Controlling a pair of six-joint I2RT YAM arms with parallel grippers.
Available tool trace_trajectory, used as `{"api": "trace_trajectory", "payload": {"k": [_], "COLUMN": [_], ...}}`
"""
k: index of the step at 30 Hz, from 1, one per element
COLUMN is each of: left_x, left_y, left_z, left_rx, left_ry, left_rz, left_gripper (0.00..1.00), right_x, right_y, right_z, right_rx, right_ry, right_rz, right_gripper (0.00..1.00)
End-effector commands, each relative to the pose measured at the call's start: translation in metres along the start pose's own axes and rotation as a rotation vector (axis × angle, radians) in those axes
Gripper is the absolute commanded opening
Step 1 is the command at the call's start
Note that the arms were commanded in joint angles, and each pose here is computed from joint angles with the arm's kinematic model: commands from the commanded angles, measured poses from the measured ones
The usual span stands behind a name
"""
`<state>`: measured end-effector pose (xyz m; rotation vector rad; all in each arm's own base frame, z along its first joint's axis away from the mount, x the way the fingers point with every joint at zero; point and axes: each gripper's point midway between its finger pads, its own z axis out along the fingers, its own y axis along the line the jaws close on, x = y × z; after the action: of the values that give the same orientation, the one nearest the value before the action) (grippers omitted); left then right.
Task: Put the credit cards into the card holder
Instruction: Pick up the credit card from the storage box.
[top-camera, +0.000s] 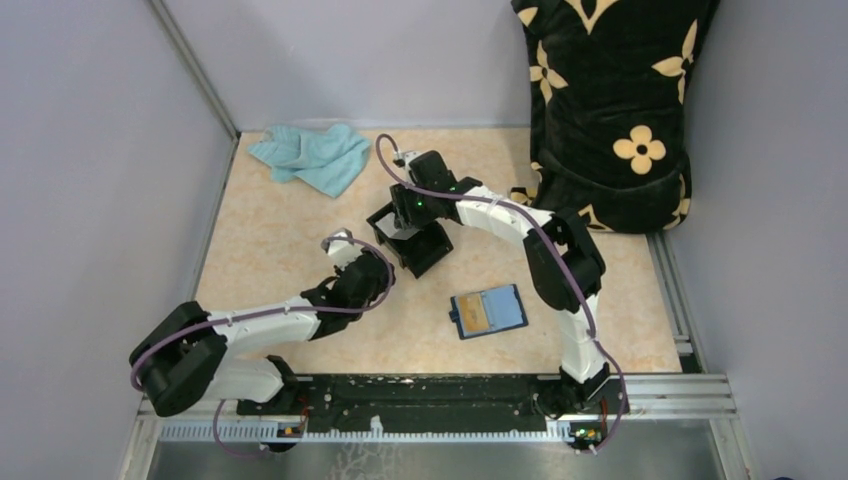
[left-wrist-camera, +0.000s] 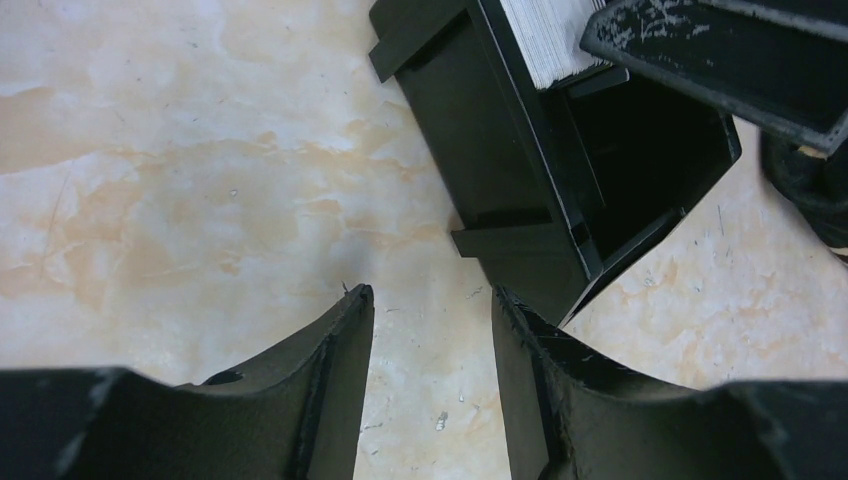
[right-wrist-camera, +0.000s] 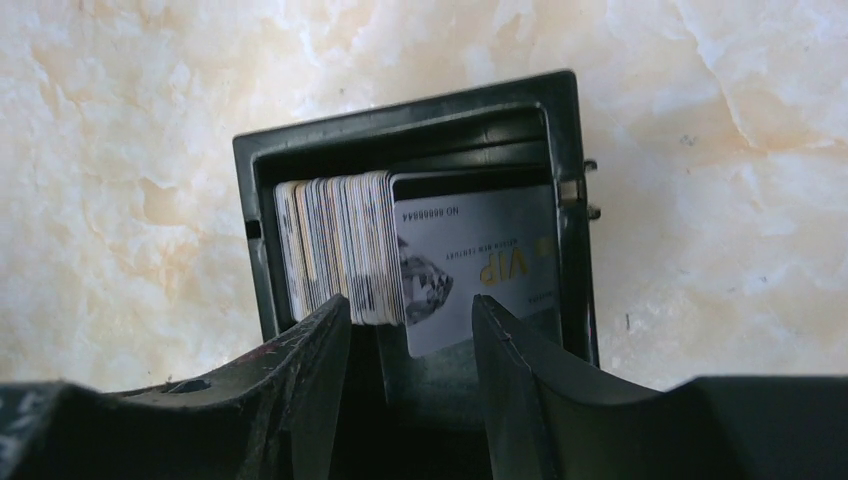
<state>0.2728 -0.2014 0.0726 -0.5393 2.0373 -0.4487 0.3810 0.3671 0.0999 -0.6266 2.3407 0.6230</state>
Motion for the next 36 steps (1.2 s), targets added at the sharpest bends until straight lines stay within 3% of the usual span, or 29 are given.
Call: {"api": "trace_trajectory", "payload": {"k": [1, 13, 28, 36], "left_x": [0.004, -0.003, 0.002, -0.001], "left_y": [-0.007, -0.011, -0.013, -0.011], "left_z": [0.005, 0.035, 0.075, 0.076], "left_rx": [0.045, 0.042, 0.027, 0.027], "left_ry": [0.022, 0.056, 0.127, 0.127], "left_rz": [0.019, 0.0, 0.013, 0.005], "left_gripper": [0.54, 0.53, 0.53, 0.52], "right_x": [-0.039, -0.017, -0.015, -0.022], "right_y": [0.008, 0.013, 0.031, 0.041], "right_z": [-0.001, 0.015, 0.005, -0.008], "right_rx": [-0.097, -0.198, -0.221, -0.224], "right_ry": [-0.095, -0.011, -0.008, -0.027], "right_rz": [0.022, 0.08, 0.075, 0.058], "right_gripper": [0.49, 0.47, 0.29, 0.25]}}
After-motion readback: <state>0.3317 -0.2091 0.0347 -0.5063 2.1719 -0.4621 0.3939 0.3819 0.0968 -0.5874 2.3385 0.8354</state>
